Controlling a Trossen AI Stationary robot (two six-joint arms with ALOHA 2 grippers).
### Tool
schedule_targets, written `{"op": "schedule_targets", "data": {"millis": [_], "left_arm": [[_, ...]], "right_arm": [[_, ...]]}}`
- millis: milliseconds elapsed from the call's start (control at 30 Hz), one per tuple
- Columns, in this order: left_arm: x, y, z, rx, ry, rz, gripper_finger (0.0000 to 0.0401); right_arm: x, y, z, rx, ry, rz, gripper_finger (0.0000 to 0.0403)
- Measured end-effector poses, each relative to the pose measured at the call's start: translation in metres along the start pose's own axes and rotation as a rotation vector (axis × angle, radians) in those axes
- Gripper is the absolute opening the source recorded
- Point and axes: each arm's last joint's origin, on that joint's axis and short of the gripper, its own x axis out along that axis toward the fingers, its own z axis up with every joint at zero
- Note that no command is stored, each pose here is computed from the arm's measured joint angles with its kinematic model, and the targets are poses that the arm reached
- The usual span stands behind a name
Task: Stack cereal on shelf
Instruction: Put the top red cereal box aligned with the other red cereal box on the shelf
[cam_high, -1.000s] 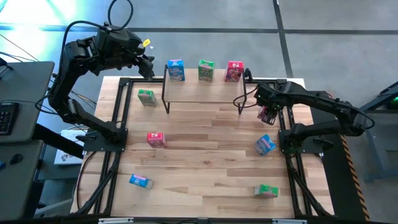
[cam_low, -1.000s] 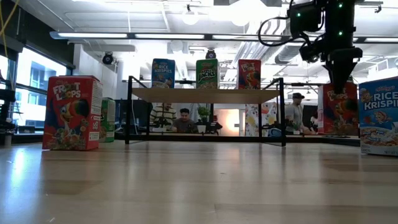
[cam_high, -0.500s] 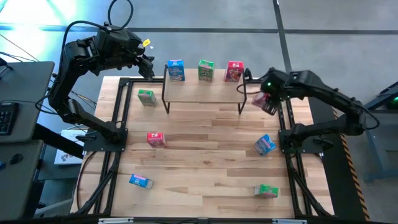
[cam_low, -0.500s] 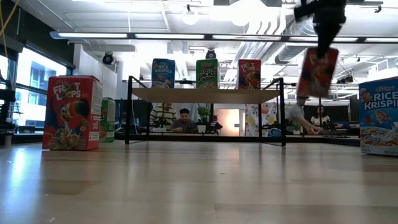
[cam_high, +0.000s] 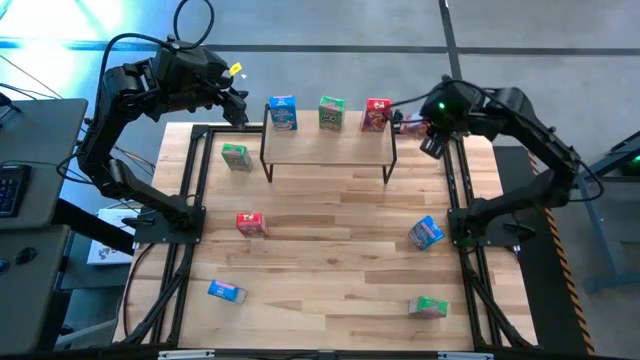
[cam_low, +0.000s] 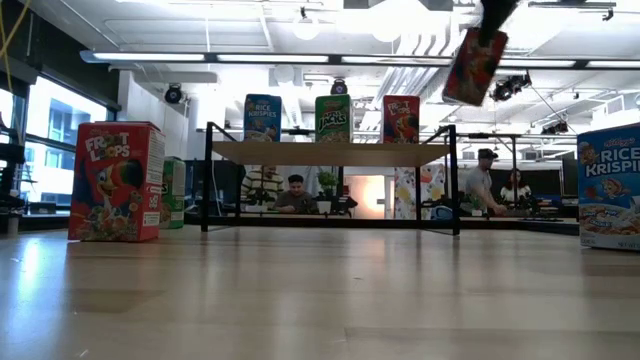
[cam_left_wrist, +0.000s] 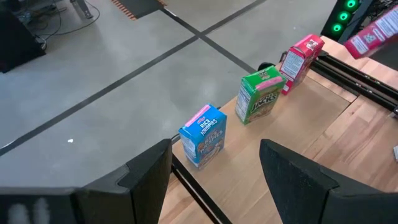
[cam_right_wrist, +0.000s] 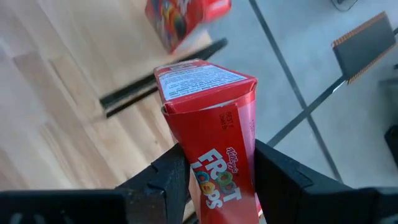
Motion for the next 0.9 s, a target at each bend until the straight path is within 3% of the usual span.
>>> {"op": "schedule_targets", "data": {"millis": [300, 600, 900], "left_arm": [[0.0, 0.0, 0.0, 0.0, 0.0, 0.0, 0.0234], [0.0, 0.0, 0.0, 0.0, 0.0, 0.0, 0.0234], [0.0, 0.0, 0.0, 0.0, 0.0, 0.0, 0.0234]], "right_arm": [[0.021, 0.006, 0.042, -0.071, 0.038, 0.024, 0.0149], [0.053, 0.035, 0.07, -0.247, 0.1, 0.074, 0.0149], [0.079, 0.061, 0.094, -0.36, 0.072, 0.072, 0.0149]]}}
